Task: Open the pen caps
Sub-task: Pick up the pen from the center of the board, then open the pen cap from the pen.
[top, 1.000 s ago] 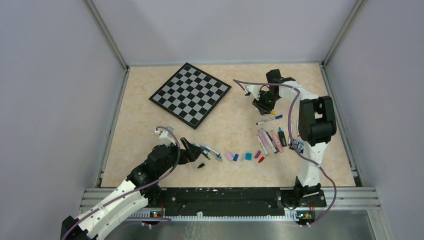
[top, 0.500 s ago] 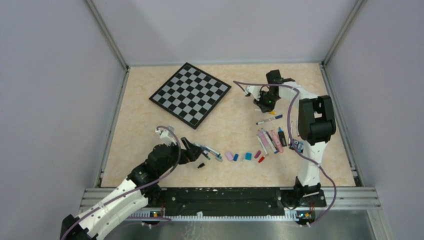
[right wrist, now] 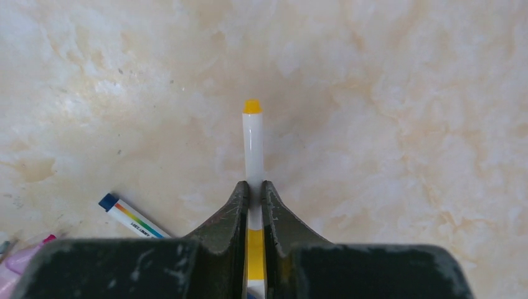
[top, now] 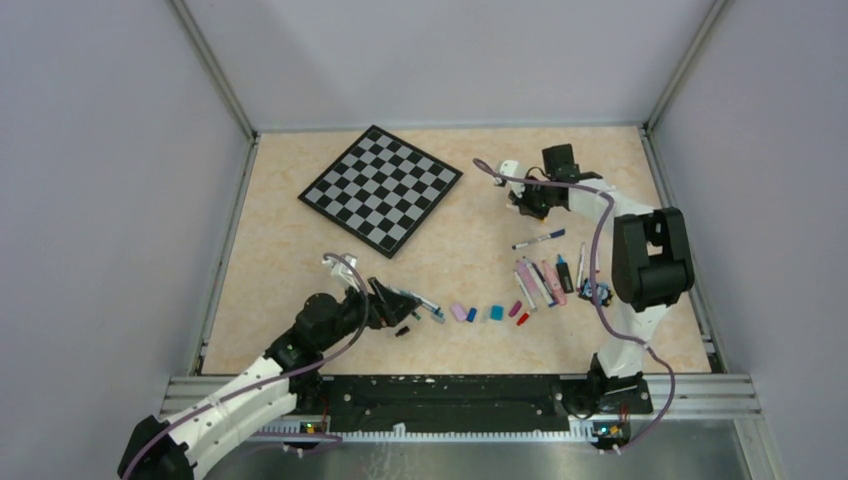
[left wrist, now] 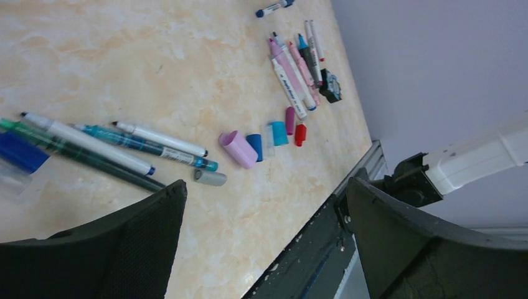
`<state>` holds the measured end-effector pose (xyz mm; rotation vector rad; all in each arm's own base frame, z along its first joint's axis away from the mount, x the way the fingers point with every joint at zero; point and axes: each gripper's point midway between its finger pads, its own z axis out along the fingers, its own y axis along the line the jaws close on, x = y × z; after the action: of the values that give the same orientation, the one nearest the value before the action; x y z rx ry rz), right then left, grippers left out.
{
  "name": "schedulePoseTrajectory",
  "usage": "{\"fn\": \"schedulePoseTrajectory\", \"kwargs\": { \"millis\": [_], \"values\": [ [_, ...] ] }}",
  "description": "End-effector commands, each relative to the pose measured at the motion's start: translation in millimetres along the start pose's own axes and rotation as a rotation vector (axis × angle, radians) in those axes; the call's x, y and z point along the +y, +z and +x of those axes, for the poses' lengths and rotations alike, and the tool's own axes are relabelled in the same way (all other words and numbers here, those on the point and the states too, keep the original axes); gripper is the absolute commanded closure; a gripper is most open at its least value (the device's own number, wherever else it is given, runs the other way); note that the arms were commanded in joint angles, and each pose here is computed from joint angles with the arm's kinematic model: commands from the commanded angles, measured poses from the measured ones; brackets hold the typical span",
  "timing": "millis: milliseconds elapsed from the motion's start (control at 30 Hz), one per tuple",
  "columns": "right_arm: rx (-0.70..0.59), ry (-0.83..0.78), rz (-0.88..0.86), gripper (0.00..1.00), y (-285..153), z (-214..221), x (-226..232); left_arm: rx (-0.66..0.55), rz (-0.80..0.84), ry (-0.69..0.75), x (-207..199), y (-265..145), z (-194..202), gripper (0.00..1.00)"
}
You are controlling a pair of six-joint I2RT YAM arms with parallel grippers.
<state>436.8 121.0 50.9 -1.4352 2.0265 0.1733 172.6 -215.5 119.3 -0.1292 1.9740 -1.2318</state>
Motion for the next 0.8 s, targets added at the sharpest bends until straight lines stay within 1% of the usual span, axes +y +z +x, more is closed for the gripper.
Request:
{"fn": "schedulePoseTrajectory", "kwargs": {
  "millis": [0, 33, 167, 200, 267, 367, 433, 567, 700, 767],
  "values": [
    [-0.258, 0.015, 0.099, 1.0, -50.4, -72.0, -24.7, -0.027, 0.21, 0.032, -40.0, -0.1, -8.4, 0.01],
    [-0.289, 0.057, 0.09, 1.0, -57.8, -78.3, -23.9, -0.033, 0.232, 0.032, -43.6, 0.0, -9.3, 0.01],
    [-0.482, 0.224, -0.075, 1.0, -87.4, -109.3, -0.6, -0.041, 0.289, 0.047, -56.5, 3.0, -13.8, 0.01],
    [-0.531, 0.311, -0.125, 1.0, -95.0, -116.5, 5.4, -0.041, 0.306, 0.054, -61.7, 4.0, -15.9, 0.01],
    [-0.615, 0.422, -0.238, 1.0, -107.8, -127.9, 22.0, -0.036, 0.333, 0.074, -69.7, 8.1, -18.4, 0.01],
    [-0.696, 0.605, -0.434, 1.0, -116.5, -134.7, 57.8, -0.042, 0.363, 0.1, -82.5, 16.9, -26.5, 0.01],
    [-0.725, 0.715, -0.522, 1.0, -119.0, -131.9, 78.5, -0.042, 0.354, 0.106, -86.8, 28.6, -32.1, 0.01],
    [-0.698, 0.954, -0.591, 1.0, -108.5, -116.2, 102.2, -0.065, 0.373, 0.108, -99.1, 49.2, -40.9, 0.01],
    [-0.654, 1.1, -0.66, 1.0, -97.0, -112.1, 104.8, -0.065, 0.353, 0.095, -103.5, 79.7, -42.6, 0.01],
    [-0.622, 1.154, -0.69, 1.0, -90.5, -109.9, 105.7, -0.065, 0.329, 0.046, -101.3, 95.5, -43.4, 0.02]
  ]
}}
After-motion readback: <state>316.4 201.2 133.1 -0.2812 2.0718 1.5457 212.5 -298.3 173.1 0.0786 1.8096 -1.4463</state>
